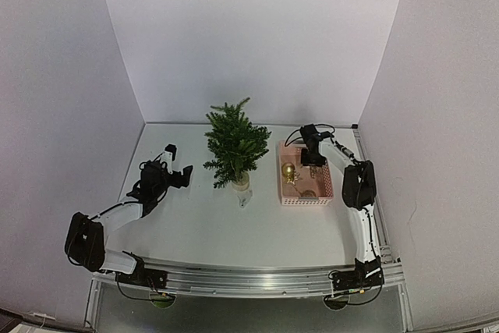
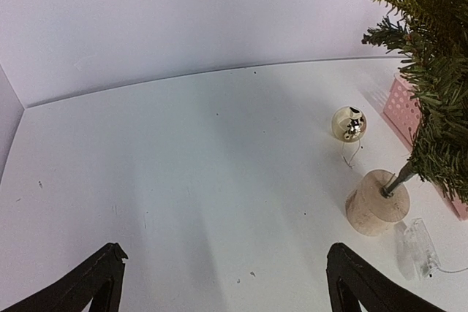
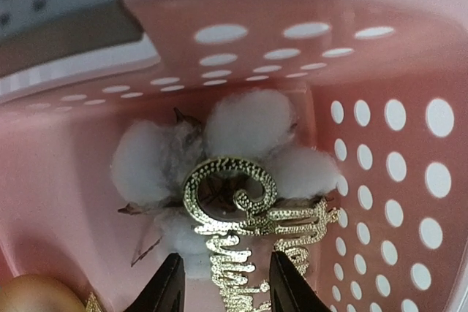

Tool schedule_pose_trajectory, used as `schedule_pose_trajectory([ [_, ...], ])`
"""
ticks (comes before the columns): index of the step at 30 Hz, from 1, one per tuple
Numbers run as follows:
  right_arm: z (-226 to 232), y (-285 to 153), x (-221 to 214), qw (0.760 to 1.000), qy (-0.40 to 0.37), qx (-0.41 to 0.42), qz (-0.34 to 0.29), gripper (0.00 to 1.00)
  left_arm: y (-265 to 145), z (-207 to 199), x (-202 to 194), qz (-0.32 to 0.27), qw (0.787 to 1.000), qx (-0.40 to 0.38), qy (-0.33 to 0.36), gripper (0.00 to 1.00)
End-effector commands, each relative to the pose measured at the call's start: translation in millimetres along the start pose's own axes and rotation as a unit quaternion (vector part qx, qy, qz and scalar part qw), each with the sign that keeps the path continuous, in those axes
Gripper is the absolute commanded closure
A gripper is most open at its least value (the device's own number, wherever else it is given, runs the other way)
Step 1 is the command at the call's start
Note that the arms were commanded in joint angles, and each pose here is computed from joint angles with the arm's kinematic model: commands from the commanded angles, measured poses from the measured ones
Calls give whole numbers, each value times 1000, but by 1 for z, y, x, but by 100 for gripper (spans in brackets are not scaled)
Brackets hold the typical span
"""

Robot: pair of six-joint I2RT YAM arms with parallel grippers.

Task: Decorate the small christmas tree

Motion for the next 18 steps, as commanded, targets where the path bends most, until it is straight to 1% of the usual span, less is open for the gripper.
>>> schedule_pose_trajectory([
  [1,-1,4,8,1000,3,10,-6,62,-1,-6,19,-29,999,-25,-13,4],
  [10,-1,10,9,1000,8,15,-2,64,0,-3,20,-30,999,-24,-14,4],
  [18,0,2,9,1000,16,23,-5,69,2,-3,19,-26,999,-28,-17,4],
])
Point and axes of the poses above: each gripper's point midway between its finger pads, its own y axis out along the fingers, its own z axis along the line the jaws close on, x = y × z, the point moved 8 cm from there along -y, back along the fingers, and after that the axes turned 10 degrees about -y, right-handed, at the moved point
